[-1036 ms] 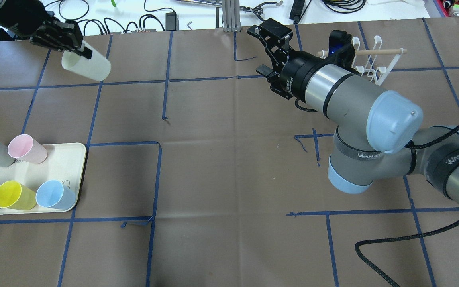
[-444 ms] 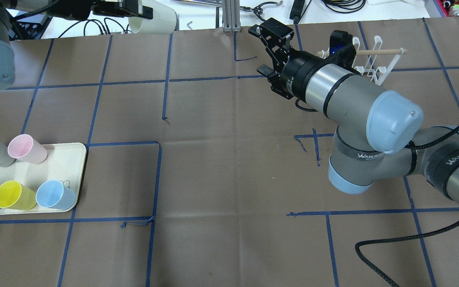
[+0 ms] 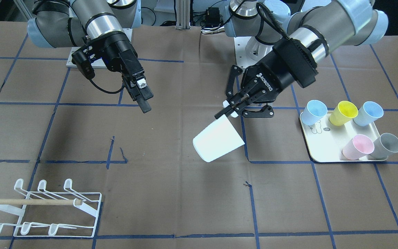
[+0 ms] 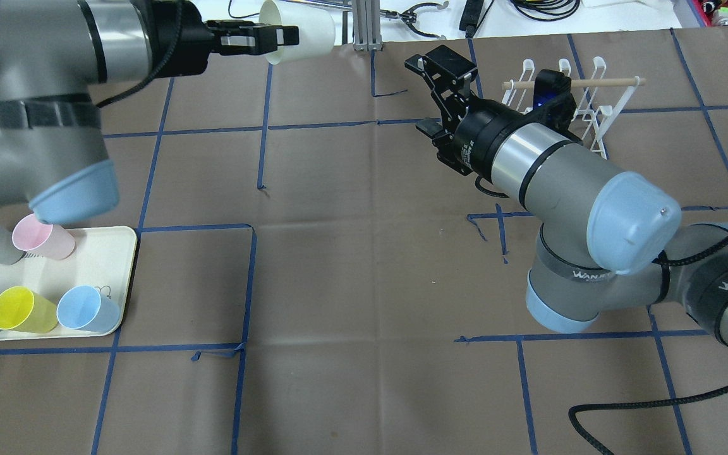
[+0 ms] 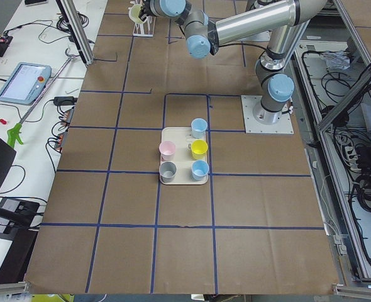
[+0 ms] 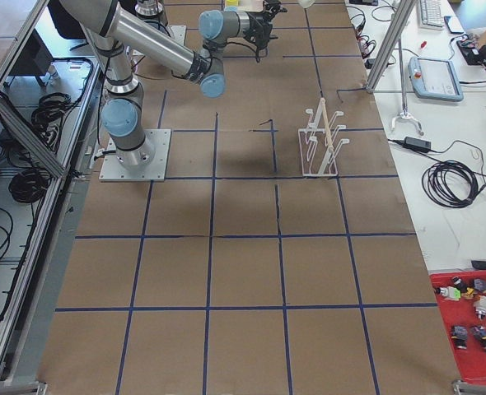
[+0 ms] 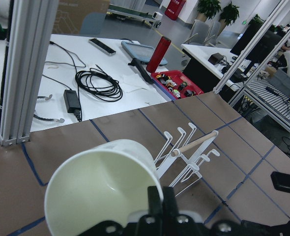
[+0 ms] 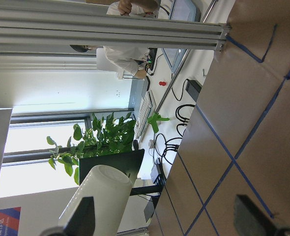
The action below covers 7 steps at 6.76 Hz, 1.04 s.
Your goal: Transfer IKEA cup to right arm and place on rack
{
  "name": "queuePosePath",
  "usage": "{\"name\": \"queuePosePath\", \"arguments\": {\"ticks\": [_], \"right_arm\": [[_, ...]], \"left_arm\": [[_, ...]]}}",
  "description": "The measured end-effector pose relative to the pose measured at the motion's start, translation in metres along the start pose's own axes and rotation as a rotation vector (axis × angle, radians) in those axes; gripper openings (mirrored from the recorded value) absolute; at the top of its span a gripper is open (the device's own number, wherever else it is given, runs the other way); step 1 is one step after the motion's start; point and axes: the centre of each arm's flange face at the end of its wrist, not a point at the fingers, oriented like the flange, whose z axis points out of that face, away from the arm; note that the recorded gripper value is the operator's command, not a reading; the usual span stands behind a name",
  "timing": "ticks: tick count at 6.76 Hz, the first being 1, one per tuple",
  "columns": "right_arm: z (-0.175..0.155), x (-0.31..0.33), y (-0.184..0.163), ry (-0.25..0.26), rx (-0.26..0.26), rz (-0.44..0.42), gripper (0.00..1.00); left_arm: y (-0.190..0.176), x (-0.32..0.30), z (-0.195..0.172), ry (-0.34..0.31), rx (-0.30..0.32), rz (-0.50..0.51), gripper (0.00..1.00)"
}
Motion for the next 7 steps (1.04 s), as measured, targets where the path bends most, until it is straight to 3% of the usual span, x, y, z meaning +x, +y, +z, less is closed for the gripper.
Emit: {"name": "queuePosePath", "arguments": {"ticks": [2,3,5,7], "right_arm": [[-0.008,0.003,0.0,0.019,0.04,0.024,1.0],[-0.007,0.004,0.0,0.035,0.039,0.09,1.0],[-0.003,0.006,0.001,0.054,0.033,0.213,0.99],[0.008,0.015,0.006,0.086,0.018,0.239,0.98]], "left_arm": [[0.049,0.031,0.014,0.032,0.05,0.017,0.0],[0.067,0.042,0.02,0.05,0.052,0.022,0.0],[0.086,0.054,0.029,0.07,0.066,0.012,0.0],[0.094,0.058,0.029,0.076,0.071,0.001,0.0]]}}
